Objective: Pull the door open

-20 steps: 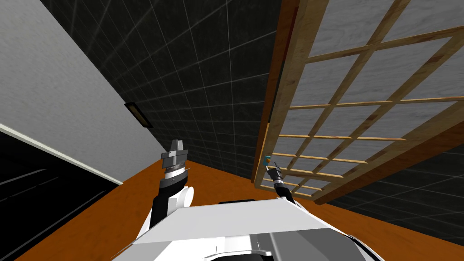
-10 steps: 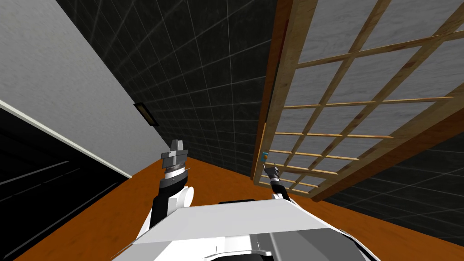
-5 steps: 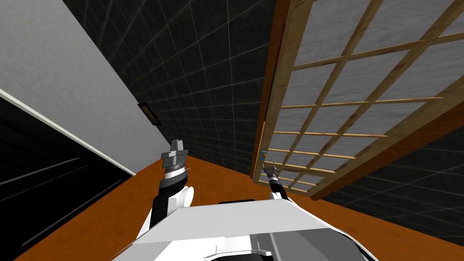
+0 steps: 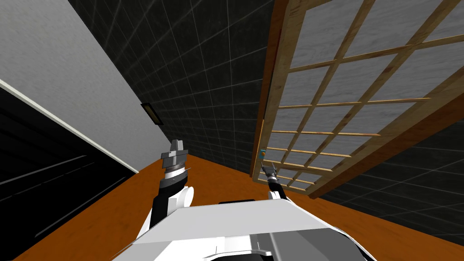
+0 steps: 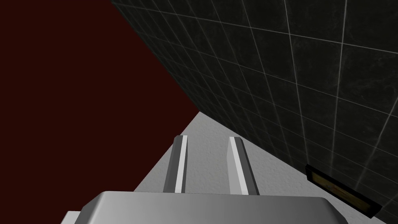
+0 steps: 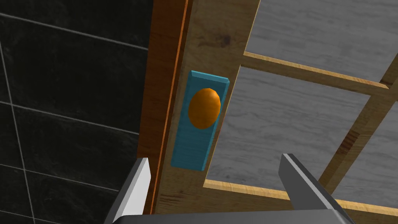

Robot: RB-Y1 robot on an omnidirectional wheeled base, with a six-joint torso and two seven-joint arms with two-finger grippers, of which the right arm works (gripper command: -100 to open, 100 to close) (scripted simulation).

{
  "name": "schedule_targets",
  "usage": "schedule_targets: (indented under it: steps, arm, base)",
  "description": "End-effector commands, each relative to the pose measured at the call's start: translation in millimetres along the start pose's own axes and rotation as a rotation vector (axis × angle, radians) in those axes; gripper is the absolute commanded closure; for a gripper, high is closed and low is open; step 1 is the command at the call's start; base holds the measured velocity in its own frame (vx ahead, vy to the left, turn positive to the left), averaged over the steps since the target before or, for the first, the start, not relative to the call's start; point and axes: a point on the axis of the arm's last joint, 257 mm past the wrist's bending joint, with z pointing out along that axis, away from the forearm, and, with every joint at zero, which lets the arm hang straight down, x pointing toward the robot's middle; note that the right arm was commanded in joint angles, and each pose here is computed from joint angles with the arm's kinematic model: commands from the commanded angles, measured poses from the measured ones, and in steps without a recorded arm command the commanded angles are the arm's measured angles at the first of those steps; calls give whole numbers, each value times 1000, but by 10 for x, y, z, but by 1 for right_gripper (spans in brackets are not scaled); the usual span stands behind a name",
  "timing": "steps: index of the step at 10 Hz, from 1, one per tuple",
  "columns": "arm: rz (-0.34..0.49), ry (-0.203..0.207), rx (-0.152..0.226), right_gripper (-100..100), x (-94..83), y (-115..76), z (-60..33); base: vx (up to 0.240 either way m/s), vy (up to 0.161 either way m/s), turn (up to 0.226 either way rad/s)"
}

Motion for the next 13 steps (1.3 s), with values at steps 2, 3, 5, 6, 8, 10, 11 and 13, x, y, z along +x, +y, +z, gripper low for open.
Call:
schedule_targets:
  steps: [2,3,5,6,8,10,11,13]
  arm:
    - [78,-5,-3,-100,2,-37,14]
    - [118,-7,-4,-100,4,-57,20]
    - [185,-11,-7,-100,7,-91,30]
    - [213,-13,-8,-100,9,-105,34]
    - [221,-13,-8,-100,12,-109,33]
    - [226,-17,-27,-100,-48,83,3]
    - [226,-18,-37,-100,-76,185,-14]
    - [226,-21,-59,-100,-131,406,-52]
  base:
    - [-49,-15,19]
    - [-43,-4,11]
    - [-53,-11,19]
    - [-48,-10,16]
    - [-32,-9,10]
    - [151,-17,96]
    - [187,-5,82]
    - [215,-2,106]
